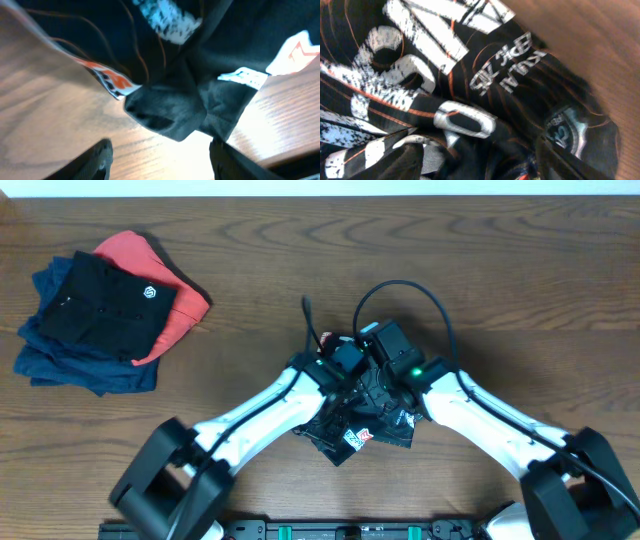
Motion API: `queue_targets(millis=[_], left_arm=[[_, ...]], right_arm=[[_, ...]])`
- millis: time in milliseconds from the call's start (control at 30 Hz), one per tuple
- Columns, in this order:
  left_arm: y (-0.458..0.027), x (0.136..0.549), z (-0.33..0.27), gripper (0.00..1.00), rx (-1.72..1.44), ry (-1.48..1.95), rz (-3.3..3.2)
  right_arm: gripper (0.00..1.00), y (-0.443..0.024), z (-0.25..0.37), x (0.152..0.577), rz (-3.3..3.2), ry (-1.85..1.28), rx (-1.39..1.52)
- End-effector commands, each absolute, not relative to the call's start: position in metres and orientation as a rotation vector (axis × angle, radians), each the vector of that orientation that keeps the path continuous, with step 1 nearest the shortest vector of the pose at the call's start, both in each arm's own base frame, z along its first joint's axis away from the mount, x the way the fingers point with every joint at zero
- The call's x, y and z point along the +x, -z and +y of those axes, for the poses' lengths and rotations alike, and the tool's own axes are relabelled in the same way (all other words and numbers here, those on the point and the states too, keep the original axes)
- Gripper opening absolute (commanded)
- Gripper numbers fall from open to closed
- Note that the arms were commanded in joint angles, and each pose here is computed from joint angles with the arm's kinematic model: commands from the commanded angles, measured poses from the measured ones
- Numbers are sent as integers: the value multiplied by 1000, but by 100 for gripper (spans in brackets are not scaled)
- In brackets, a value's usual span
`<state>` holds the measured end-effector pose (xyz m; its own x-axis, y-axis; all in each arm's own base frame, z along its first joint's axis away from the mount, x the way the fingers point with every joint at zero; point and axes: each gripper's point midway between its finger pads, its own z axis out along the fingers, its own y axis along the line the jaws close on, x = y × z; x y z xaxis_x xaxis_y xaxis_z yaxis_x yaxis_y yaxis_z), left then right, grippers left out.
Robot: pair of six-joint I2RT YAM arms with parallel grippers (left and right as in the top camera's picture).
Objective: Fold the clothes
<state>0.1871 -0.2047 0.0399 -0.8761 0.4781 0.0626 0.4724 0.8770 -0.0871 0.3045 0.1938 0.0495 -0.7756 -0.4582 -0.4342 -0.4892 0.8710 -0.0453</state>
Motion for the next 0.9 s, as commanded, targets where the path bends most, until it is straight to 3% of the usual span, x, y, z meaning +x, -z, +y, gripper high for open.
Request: queue_targets(millis=[0, 300, 500, 867], left_arm=[[-60, 200, -210, 64, -716, -143, -3077], [-62, 198, -237, 63, -583, -394, -3095], [-46, 187, -226, 63, -399, -346, -3080], [-28, 182, -222, 64, -190, -285, -3041]], right_arm=[[75, -98, 204, 319, 2493, -193, -638], [70, -129, 147, 336, 2492, -167, -373], [70, -123, 108, 340, 2554, -131, -230], [69, -122, 95, 334, 2589, -139, -188]])
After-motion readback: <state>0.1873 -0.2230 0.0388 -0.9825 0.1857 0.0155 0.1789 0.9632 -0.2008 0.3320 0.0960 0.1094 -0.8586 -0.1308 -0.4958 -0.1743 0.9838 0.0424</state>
